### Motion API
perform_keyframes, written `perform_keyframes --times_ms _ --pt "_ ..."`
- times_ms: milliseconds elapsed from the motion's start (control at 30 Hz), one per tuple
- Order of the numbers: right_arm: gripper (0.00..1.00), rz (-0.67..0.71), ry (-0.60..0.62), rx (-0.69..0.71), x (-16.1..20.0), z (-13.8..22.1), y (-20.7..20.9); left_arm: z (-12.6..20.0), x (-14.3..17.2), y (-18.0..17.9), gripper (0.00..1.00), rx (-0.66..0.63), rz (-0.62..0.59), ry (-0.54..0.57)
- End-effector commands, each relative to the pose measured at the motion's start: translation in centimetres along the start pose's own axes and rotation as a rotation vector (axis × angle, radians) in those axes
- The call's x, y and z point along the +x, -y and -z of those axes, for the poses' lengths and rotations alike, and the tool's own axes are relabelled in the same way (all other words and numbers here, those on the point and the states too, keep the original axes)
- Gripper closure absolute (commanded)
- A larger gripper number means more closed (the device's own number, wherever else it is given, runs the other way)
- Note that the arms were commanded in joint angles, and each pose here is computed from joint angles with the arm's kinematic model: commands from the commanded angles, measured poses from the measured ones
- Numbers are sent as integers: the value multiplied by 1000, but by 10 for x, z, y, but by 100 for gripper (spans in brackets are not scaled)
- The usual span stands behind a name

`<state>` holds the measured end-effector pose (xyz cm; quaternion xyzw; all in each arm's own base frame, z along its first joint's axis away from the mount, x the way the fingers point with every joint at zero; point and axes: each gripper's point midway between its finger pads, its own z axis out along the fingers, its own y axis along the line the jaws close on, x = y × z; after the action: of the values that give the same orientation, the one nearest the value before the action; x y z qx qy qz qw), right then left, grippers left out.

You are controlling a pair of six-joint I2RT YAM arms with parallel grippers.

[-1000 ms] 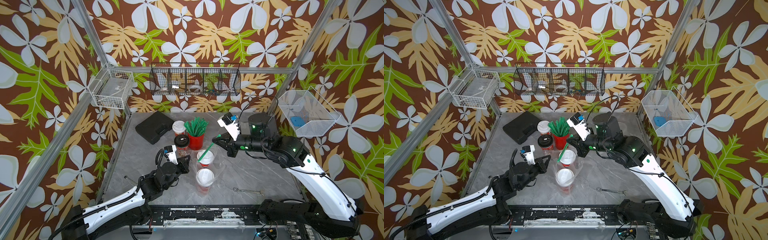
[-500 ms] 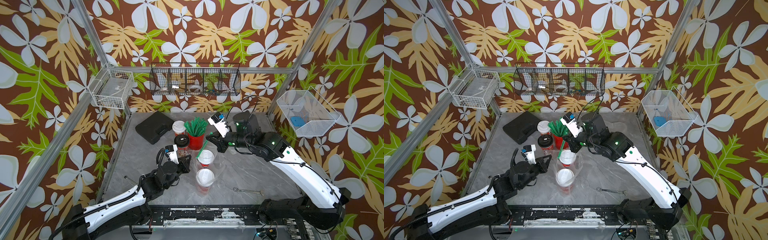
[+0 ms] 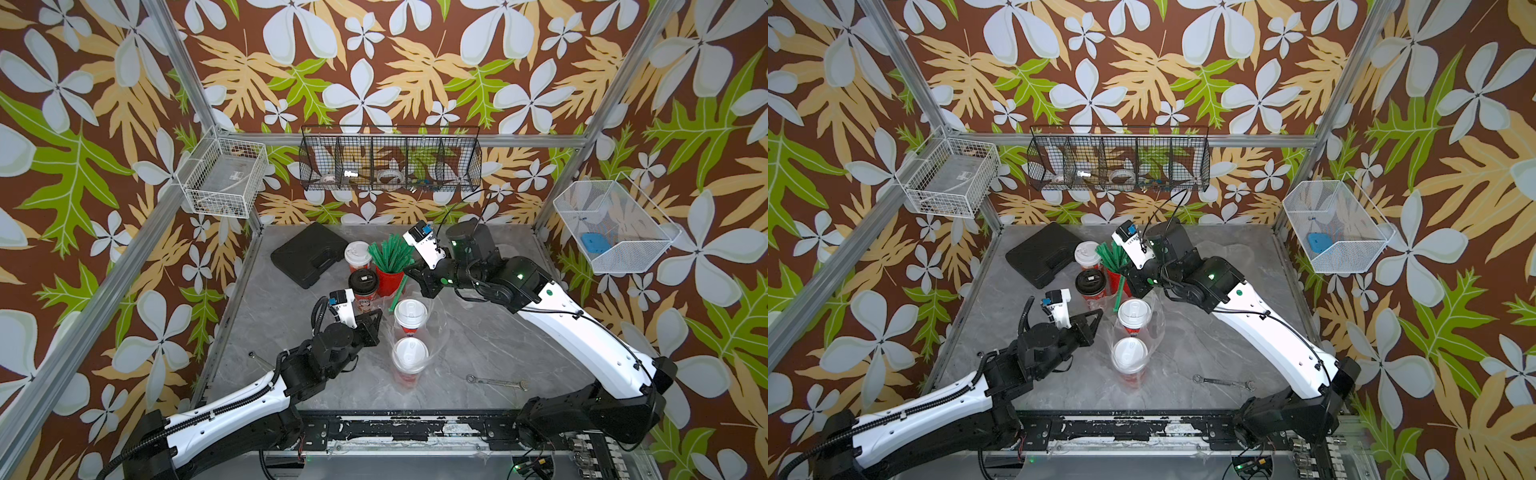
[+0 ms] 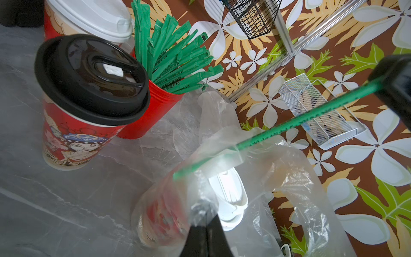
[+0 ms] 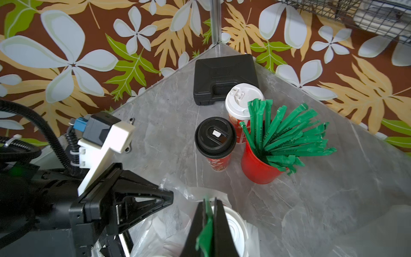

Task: Pack milk tea into plastic carrier bags
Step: Place the straw in the plastic carrier bag.

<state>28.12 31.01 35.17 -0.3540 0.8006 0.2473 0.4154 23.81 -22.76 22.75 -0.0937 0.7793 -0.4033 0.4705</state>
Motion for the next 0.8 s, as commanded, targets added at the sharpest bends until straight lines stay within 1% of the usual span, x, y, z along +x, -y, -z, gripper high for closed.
perform_keyframes --times_ms 0,167,300,433,767 --pt "100 29 14 75 -5 -2 8 0 -4 5 100 19 4 12" --pt "100 95 -30 137 2 -10 5 0 -5 5 100 17 5 17" --pt "100 99 -56 144 8 -16 6 1 -5 5 100 18 4 18" --pt "100 104 -75 184 13 -15 12 1 -5 4 100 15 5 20" --pt "100 73 -87 159 32 -20 9 2 -3 -2 100 0 13 21"
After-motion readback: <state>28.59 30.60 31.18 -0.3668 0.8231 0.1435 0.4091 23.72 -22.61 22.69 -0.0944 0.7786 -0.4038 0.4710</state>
